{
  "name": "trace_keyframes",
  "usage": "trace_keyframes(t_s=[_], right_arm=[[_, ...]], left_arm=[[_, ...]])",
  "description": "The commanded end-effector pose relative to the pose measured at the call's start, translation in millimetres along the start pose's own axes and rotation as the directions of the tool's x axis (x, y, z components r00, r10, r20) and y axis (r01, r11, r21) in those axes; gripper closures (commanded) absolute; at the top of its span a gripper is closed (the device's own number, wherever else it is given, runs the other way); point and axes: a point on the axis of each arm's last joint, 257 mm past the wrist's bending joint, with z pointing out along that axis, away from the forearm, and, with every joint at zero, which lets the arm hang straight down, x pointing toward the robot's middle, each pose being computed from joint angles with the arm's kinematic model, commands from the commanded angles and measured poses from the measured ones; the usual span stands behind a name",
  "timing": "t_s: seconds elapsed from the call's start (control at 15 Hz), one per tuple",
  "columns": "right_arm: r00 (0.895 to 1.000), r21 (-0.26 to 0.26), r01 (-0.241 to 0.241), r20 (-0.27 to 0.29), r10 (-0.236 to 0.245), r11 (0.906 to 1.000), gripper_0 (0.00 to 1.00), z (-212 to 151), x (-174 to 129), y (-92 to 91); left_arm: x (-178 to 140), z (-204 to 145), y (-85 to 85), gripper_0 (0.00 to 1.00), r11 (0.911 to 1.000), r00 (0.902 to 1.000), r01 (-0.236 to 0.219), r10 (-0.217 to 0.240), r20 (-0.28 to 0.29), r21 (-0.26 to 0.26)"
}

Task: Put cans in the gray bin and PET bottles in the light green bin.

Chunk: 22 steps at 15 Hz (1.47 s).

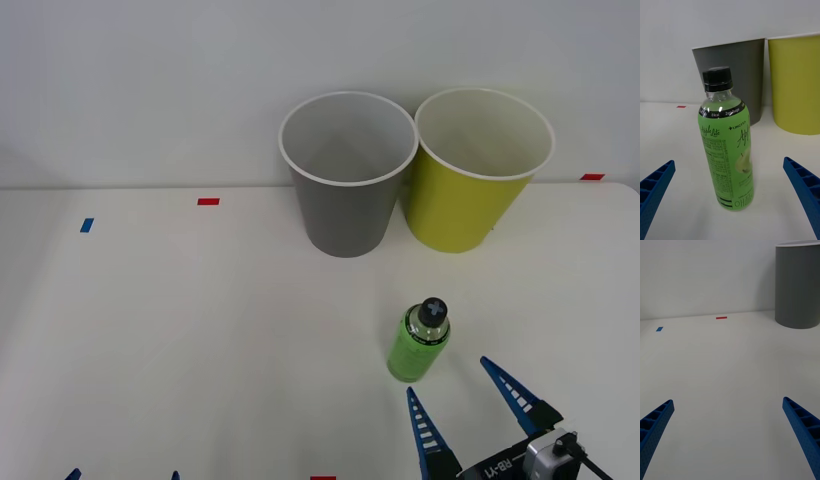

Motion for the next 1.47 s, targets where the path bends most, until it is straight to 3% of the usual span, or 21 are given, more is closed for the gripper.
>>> trace_keyframes(t_s=[0.07,0.33,0.73,1.2,1.27,1.33,1.4,1.47], right_arm=[[1.000,-0.021,0.002,0.005,-0.002,0.9998,0.00,19.6,-2.3,6.4],[0.999,-0.037,0.013,0.031,-0.012,0.9992,0.00,41.2,-2.9,5.6],[1.000,-0.034,0.022,0.008,-0.021,0.9992,0.00,64.4,-3.8,-6.6],[1.000,-0.044,0.026,-0.005,-0.026,0.9987,0.00,77.1,-4.5,-5.8],[0.999,-0.043,0.031,-0.009,-0.032,0.9986,0.04,77.0,-3.3,-6.7],[0.999,-0.043,0.032,-0.007,-0.032,0.9986,0.83,77.4,-4.2,-6.3],[0.999,-0.041,0.034,-0.008,-0.035,0.9986,0.92,77.3,-3.7,-7.3],[0.999,-0.041,0.037,-0.006,-0.037,0.9984,0.94,77.5,-4.4,-7.1]], left_arm=[[0.0,0.0,0.0,0.00,1.0000,1.0000,0.000,0.000,0.000,0.000],[0.0,0.0,0.0,0.00,1.0000,1.0000,0.000,0.000,0.000,0.000],[0.0,0.0,0.0,0.00,1.0000,1.0000,0.000,0.000,0.000,0.000],[0.0,0.0,0.0,0.00,1.0000,1.0000,0.000,0.000,0.000,0.000],[0.0,0.0,0.0,0.00,1.0000,1.0000,0.000,0.000,0.000,0.000],[0.0,0.0,0.0,0.00,1.0000,1.0000,0.000,0.000,0.000,0.000],[0.0,0.0,0.0,0.00,1.0000,1.0000,0.000,0.000,0.000,0.000],[0.0,0.0,0.0,0.00,1.0000,1.0000,0.000,0.000,0.000,0.000]])
